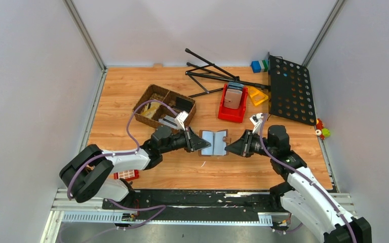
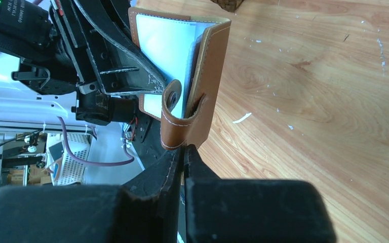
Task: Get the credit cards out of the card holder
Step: Remove the credit card from the card holder.
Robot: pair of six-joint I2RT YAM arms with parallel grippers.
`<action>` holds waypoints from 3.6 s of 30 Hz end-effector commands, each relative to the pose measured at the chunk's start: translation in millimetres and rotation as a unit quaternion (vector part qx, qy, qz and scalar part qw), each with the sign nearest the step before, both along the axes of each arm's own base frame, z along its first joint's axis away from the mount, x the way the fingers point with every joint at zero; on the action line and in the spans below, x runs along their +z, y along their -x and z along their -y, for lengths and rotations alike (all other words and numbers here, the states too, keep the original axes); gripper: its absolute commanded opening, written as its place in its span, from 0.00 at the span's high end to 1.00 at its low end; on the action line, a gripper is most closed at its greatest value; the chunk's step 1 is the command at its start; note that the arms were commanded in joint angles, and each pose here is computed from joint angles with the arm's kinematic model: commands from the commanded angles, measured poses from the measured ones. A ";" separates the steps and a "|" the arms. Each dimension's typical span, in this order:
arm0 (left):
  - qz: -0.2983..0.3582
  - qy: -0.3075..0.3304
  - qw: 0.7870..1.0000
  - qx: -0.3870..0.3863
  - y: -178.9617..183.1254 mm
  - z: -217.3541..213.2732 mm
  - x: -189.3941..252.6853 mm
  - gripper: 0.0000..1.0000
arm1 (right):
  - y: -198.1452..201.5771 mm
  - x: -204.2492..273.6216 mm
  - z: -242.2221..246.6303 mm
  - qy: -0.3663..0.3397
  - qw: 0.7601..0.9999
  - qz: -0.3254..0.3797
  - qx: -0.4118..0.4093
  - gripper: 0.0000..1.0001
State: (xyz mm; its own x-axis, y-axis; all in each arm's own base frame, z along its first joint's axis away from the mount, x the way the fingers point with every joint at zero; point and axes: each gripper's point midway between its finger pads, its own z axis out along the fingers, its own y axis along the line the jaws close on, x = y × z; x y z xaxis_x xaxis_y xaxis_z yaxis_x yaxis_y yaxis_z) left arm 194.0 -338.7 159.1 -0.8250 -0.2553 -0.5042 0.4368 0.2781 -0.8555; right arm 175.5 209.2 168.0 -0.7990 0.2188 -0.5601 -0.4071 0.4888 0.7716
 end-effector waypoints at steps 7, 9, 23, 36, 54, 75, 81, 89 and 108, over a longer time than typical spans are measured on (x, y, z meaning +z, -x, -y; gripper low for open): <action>0.050 0.024 0.998 -0.022 1.5 17.8 28.9 1.00 | -2.5 5.4 -13.5 0.023 0.999 0.021 0.016 0.92; 0.049 0.022 0.998 -0.022 1.0 18.8 27.2 1.00 | -4.9 -1.5 -11.5 0.048 0.999 0.012 0.007 0.91; 0.022 0.016 0.999 -0.035 1.8 32.9 0.4 1.00 | -7.4 -32.0 -10.3 0.115 0.993 -0.027 0.004 0.78; -0.015 -0.004 0.999 -0.048 7.0 45.3 -39.8 1.00 | -8.4 -72.9 6.5 0.179 0.981 -0.075 -0.027 0.66; -0.026 -0.049 0.997 -0.043 9.3 47.4 -69.9 1.00 | -7.6 -93.8 23.3 0.234 0.967 -0.092 -0.042 0.70; -0.029 -0.067 0.996 -0.057 15.3 61.8 -82.9 1.00 | -3.0 -102.9 4.4 0.206 0.973 -0.106 -0.001 0.80; -0.036 -0.115 0.992 -0.048 13.1 55.6 -103.9 0.94 | -1.4 -95.7 1.7 0.195 0.975 -0.103 0.003 0.88; -0.025 -0.114 0.992 -0.048 17.1 48.7 -95.4 0.40 | 2.0 -93.5 -3.2 0.170 0.978 -0.122 0.003 1.00; 0.153 -0.307 0.938 -0.041 16.9 17.1 -95.6 0.00 | -1.6 -79.8 -8.6 0.151 0.974 -0.172 -0.005 1.00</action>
